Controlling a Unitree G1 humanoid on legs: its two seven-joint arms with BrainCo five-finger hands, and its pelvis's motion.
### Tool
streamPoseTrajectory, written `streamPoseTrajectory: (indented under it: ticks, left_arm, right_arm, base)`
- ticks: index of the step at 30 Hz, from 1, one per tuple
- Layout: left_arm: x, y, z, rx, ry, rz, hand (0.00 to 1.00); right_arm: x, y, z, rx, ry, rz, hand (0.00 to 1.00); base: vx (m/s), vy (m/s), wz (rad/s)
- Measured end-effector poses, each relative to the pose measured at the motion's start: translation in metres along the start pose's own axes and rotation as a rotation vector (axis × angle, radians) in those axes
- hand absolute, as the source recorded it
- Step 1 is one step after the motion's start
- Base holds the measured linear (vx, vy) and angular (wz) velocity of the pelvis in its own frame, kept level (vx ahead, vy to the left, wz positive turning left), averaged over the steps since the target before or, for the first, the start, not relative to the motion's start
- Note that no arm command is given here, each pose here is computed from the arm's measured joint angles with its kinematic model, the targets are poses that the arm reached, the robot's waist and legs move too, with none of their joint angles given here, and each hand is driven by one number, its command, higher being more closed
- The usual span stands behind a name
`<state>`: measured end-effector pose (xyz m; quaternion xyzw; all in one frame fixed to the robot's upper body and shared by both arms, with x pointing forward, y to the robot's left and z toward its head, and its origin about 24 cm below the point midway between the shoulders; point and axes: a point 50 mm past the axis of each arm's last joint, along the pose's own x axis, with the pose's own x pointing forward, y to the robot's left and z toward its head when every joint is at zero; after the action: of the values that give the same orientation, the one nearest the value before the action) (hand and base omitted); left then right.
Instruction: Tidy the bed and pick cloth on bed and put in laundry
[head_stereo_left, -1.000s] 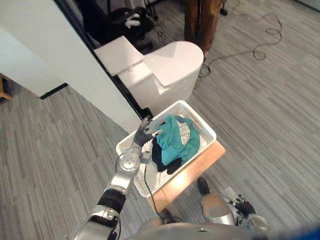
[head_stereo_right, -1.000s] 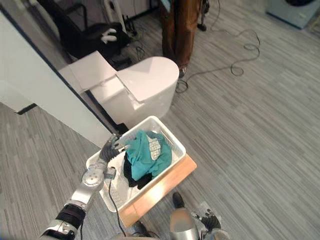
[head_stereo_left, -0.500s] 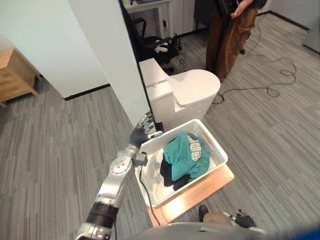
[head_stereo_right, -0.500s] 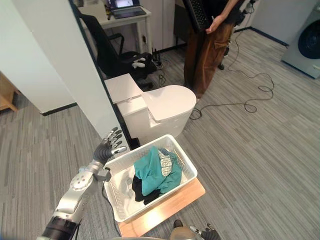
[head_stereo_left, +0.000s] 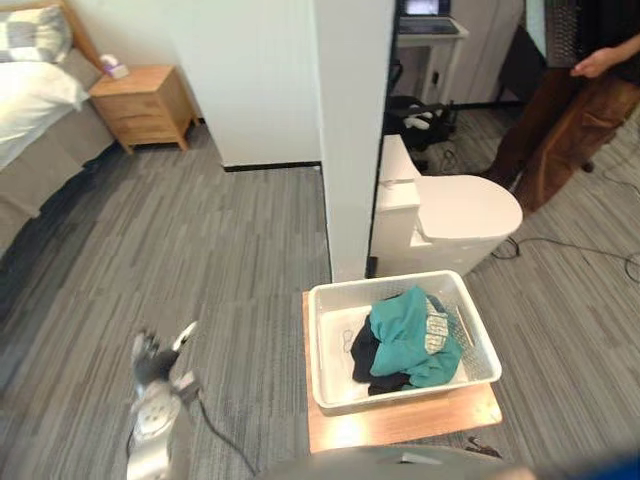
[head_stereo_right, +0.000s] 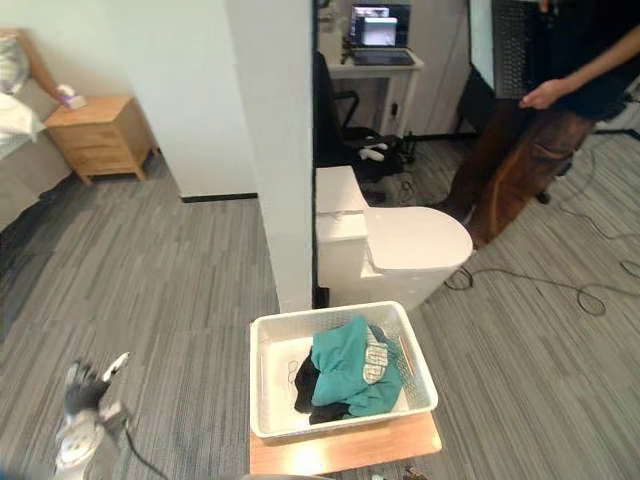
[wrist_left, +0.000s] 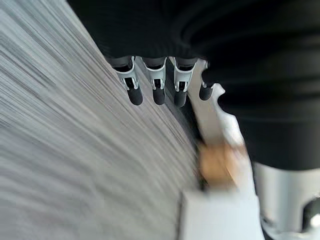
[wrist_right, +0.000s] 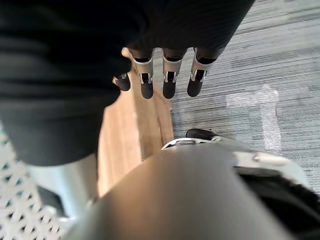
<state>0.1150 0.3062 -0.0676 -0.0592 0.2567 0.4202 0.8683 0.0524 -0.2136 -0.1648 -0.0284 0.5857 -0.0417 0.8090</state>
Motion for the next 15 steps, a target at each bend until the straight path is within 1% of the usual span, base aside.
streamPoseTrajectory:
  ticks: [3,4,6,7,8,10,12,15]
  left_arm:
    - [-0.004,0.024,-0.035,-0.004,0.141,0.096,0.00]
    - [-0.011,0.031,-0.059,0.019,0.236,0.108,0.00]
    - [-0.021,0.030,-0.083,0.056,0.342,0.066,0.00]
    - [-0.035,0.027,-0.108,0.088,0.448,0.021,0.00]
    - [-0.038,0.026,-0.113,0.091,0.470,0.010,0.00]
    - [-0.065,0.019,-0.149,0.139,0.631,-0.066,0.00]
    - [-0.073,0.020,-0.158,0.183,0.677,-0.089,0.00]
    - [-0.078,0.022,-0.164,0.307,0.714,-0.126,0.00]
  right_arm:
    - [0.001,0.002,0.001,-0.002,0.002,0.017,0.00]
    - [0.001,0.002,0.002,0.009,0.001,0.024,0.00]
    - [0.001,0.002,0.002,0.038,-0.002,0.026,0.00]
    - [0.001,0.003,0.001,0.071,-0.003,0.026,0.00]
    - [0.001,0.003,0.001,0.079,-0.004,0.025,0.00]
    - [0.001,0.003,-0.003,0.127,0.009,0.024,0.00]
    - [0.001,0.004,-0.006,0.146,0.018,0.032,0.00]
    - [0.001,0.005,-0.006,0.152,0.027,0.050,0.00]
  base:
    - [0.01,0.002,0.16]
    - [-0.01,-0.001,0.13]
    - [-0.02,0.002,0.12]
    - [-0.02,0.004,0.13]
    - [-0.03,-0.001,0.20]
    - [-0.03,-0.009,0.24]
    - [-0.03,-0.015,0.24]
    - [-0.02,-0.015,0.12]
